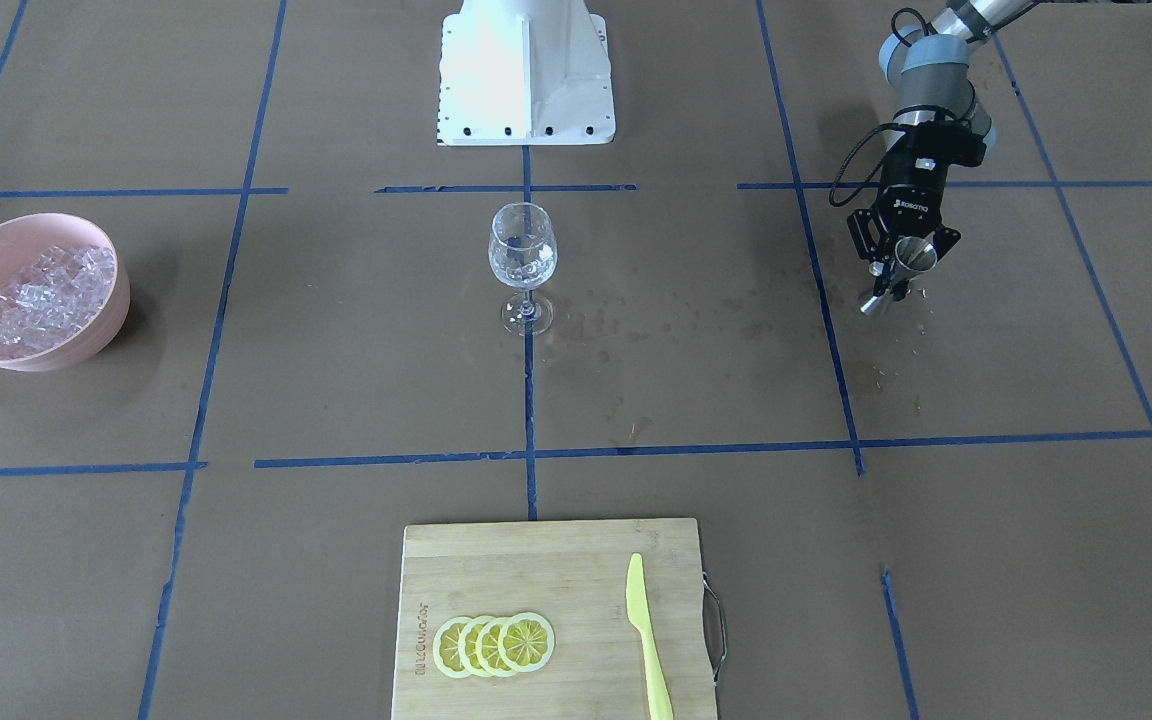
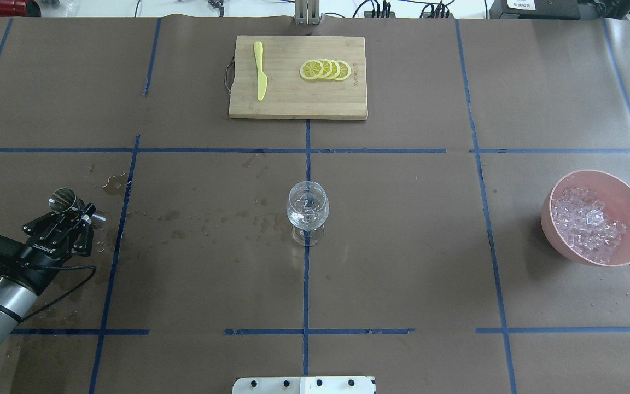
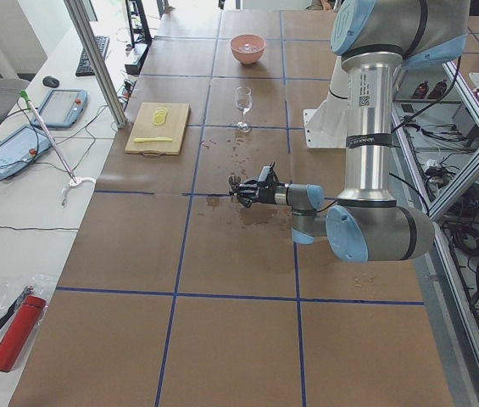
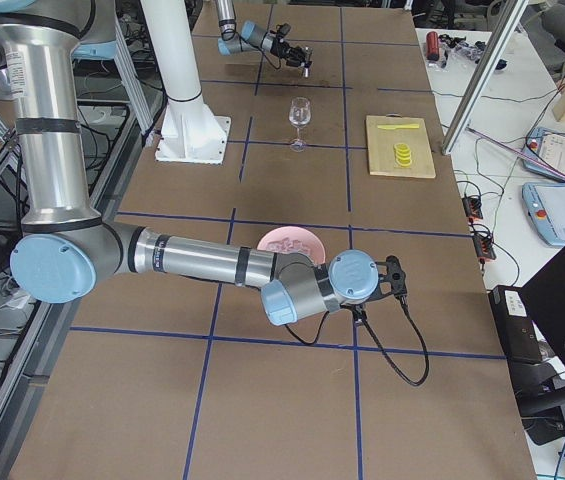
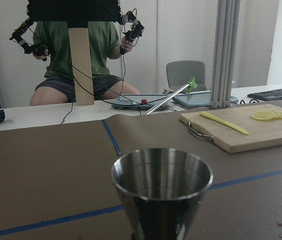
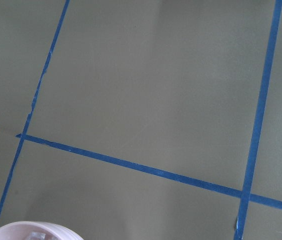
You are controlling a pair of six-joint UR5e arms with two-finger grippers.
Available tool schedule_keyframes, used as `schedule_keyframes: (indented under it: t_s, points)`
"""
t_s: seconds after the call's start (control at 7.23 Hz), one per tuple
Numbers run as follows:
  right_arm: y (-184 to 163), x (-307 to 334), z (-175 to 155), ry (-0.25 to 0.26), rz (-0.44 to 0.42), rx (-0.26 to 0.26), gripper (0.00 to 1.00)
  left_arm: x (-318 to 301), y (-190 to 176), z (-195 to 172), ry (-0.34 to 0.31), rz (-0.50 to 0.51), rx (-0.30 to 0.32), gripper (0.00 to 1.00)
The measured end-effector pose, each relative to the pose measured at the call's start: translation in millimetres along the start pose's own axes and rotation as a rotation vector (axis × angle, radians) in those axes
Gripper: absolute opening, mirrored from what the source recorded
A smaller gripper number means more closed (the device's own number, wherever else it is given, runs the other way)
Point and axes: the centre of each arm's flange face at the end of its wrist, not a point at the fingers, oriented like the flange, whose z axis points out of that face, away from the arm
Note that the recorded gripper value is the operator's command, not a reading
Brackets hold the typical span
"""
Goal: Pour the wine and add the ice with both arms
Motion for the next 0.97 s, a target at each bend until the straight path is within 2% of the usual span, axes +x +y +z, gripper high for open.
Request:
schedule_keyframes:
  t_s: [0.28, 0.83, 0.97]
  points:
    - [1, 1, 1, -0.001, 0.005, -0.002, 1.00, 1, 9, -2, 0.009, 0.012, -0.020, 0.14]
    - [2, 2, 1, -0.001, 0.006, -0.003, 1.00, 4, 17, -5, 0.030, 0.018, -0.048, 0.31]
    - [2, 1, 1, -0.001, 0.004, -0.002, 1.00, 4, 19, -6, 0.039, 0.019, -0.057, 0.50]
